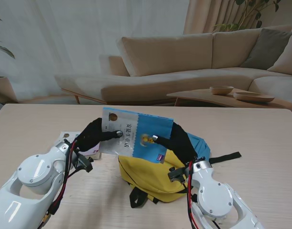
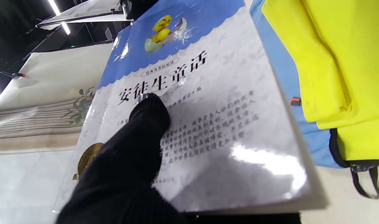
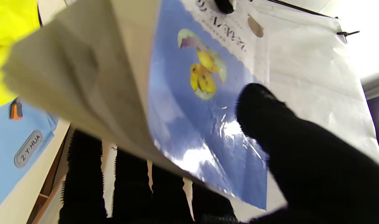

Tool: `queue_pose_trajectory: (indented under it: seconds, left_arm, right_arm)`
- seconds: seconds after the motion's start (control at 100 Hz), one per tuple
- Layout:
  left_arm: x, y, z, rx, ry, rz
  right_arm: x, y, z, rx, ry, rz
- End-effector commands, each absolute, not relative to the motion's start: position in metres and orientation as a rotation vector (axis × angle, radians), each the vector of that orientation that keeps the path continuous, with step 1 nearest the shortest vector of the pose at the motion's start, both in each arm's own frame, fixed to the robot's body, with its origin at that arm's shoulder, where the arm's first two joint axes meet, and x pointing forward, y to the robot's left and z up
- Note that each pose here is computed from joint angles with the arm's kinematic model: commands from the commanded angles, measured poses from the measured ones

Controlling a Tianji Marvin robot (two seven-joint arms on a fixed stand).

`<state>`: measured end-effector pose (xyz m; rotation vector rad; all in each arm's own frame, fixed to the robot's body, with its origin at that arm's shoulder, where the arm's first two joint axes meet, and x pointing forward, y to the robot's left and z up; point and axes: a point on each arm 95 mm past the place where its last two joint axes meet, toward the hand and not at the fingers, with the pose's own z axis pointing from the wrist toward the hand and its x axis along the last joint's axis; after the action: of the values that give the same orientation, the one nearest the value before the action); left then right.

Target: Pack books into the school bag then zip close the school bag

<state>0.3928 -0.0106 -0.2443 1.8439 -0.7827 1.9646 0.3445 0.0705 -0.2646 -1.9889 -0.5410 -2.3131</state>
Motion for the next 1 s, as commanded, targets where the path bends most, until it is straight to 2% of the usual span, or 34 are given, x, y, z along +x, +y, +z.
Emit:
queue_pose_trajectory:
  seconds: [0.0,0.27,0.51,0.99]
  left_arm:
    - [0.388,-0.01,-0.239,1.814,-0.78,2.0]
    - [0.378,0.014,-0.233,1.851,-0.683,2.174]
    - [0.364,0.032,-0.231,1.887,-0.676,2.268]
    - [0.347,0.043,-0.23,1.907,-0.679,2.325]
  right_arm:
    - [0.343,0.07,-0.267,-1.984,-0.586,-2.319]
    - [0.345,0.051,-0.272,-2.006,-0.802,-2.404]
    - [0.346,0.046,-0.29,-1.998,-1.217,-2.392]
    - [0.325,0.088,-0.331,-1.845,-1.801,-2.247]
